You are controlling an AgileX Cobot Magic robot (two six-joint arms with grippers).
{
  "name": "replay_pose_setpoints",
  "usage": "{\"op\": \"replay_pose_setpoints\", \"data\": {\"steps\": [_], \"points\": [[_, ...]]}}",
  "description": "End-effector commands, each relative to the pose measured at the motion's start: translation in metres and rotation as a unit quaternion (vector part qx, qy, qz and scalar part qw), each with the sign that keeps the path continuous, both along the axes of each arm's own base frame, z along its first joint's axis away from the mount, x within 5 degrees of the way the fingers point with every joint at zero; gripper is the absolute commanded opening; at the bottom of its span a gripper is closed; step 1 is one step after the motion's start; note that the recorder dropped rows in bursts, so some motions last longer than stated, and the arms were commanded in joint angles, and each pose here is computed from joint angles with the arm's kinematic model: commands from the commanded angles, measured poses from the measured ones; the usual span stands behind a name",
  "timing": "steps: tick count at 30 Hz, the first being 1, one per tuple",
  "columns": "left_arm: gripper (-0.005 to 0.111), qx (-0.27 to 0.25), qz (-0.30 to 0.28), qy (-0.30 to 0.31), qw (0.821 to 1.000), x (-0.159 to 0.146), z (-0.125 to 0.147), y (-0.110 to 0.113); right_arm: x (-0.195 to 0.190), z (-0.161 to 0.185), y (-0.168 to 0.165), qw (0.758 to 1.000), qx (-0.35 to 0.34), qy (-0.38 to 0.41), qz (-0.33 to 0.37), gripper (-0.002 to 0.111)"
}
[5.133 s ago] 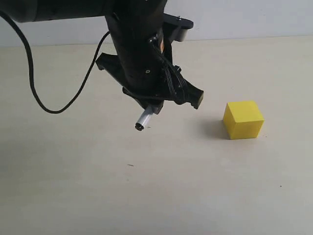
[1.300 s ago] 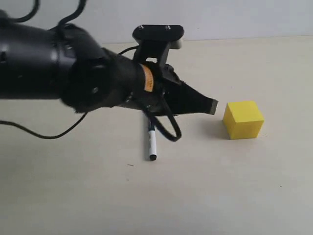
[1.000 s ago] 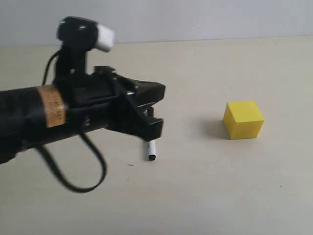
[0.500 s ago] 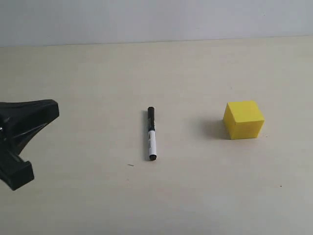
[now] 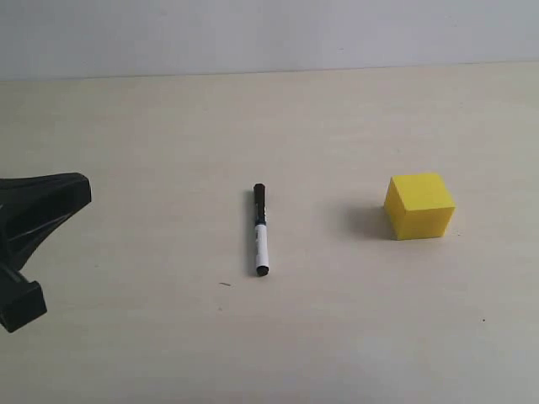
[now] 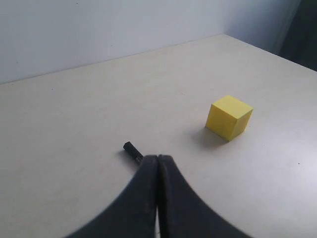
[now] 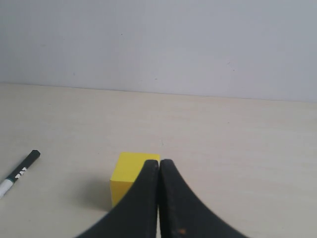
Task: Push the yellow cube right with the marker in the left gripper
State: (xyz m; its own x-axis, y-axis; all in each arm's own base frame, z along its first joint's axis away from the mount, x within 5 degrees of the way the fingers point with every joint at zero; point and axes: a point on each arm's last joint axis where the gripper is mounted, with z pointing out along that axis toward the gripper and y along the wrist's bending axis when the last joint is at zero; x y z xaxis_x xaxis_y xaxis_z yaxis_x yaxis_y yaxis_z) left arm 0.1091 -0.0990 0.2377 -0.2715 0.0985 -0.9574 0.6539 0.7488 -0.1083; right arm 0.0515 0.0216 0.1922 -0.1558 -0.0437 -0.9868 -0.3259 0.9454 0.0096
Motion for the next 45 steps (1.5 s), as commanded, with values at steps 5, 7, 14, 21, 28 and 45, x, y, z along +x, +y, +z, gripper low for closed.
{"op": "replay_pose_setpoints", "data": {"steps": [5,7,14,21,28,45], "points": [[0.000,0.024,-0.007,-0.020,0.999,-0.001,-0.001,0.001,0.000,-0.001,0.000,1.000,-0.001,-0.003,-0.003,0.000],[0.000,0.027,-0.006,-0.029,0.999,-0.001,0.000,0.003,0.000,-0.001,0.000,1.000,-0.001,-0.003,-0.003,0.000],[0.000,-0.021,0.079,-0.097,0.992,-0.007,0.024,0.034,0.000,-0.001,0.000,1.000,-0.001,-0.003,-0.003,0.000],[0.000,-0.045,0.184,-0.144,0.971,-0.024,0.036,0.067,0.000,-0.001,0.000,1.000,-0.001,-0.003,-0.003,0.000],[0.000,-0.009,0.261,-0.111,0.959,-0.039,0.027,0.085,0.000,-0.001,0.000,1.000,-0.001,-0.003,-0.003,0.000],[0.000,-0.020,0.308,-0.148,0.940,-0.063,0.027,0.096,0.000,-0.001,0.000,1.000,-0.001,-0.003,-0.003,0.000]]}}
